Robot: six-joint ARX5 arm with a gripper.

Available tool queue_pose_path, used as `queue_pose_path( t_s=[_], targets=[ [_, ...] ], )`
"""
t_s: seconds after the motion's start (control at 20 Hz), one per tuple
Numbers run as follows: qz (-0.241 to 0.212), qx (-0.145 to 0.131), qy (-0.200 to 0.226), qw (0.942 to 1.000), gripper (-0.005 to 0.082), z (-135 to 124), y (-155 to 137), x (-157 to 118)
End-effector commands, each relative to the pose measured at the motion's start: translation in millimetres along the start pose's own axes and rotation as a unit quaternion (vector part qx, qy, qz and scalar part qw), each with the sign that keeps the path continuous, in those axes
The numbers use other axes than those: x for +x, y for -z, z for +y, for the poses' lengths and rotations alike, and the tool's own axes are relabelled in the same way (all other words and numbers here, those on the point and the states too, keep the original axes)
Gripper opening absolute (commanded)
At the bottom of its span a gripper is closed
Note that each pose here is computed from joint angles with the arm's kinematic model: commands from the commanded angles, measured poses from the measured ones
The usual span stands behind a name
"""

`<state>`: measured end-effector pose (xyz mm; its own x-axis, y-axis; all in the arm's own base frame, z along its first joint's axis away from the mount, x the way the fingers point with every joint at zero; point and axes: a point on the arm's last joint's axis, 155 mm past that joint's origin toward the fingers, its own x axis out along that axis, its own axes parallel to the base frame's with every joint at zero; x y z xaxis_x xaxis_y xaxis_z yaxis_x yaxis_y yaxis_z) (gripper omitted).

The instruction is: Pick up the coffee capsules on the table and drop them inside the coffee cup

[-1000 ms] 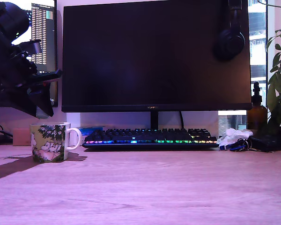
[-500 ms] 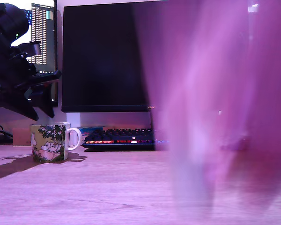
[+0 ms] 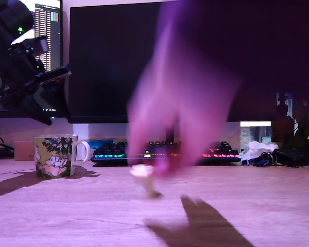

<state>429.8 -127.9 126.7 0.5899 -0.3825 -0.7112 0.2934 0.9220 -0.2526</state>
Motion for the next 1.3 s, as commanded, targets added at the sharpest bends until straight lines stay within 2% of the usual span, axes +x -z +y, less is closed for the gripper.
queue_pose_path(
  t_s=[0.0, 0.1, 0.25, 0.4, 0.5, 0.55, 0.75, 0.95, 1.25],
  targets=[
    [0.0, 0.0, 0.012, 0.9999, 0.0047, -8, 1, -5],
    [0.015, -0.003, 0.013, 0.9998, 0.0039, -8, 8, -6],
    [0.026, 0.012, 0.031, 0.9991, 0.0039, -14, 19, -3],
    [-0.005, 0.032, 0.065, 0.9974, 0.0036, -25, 20, -3],
    [-0.027, 0.047, 0.094, 0.9941, 0.0024, -36, 26, -8],
    [-0.038, 0.063, 0.116, 0.9905, 0.0012, -44, 31, -13],
    [-0.074, 0.082, 0.144, 0.9833, -0.0001, -56, 41, -35],
    [-0.102, 0.098, 0.157, 0.9774, -0.0001, -67, 38, -58],
    [-0.12, 0.104, 0.155, 0.975, -0.0001, -68, 32, -72]
  ],
)
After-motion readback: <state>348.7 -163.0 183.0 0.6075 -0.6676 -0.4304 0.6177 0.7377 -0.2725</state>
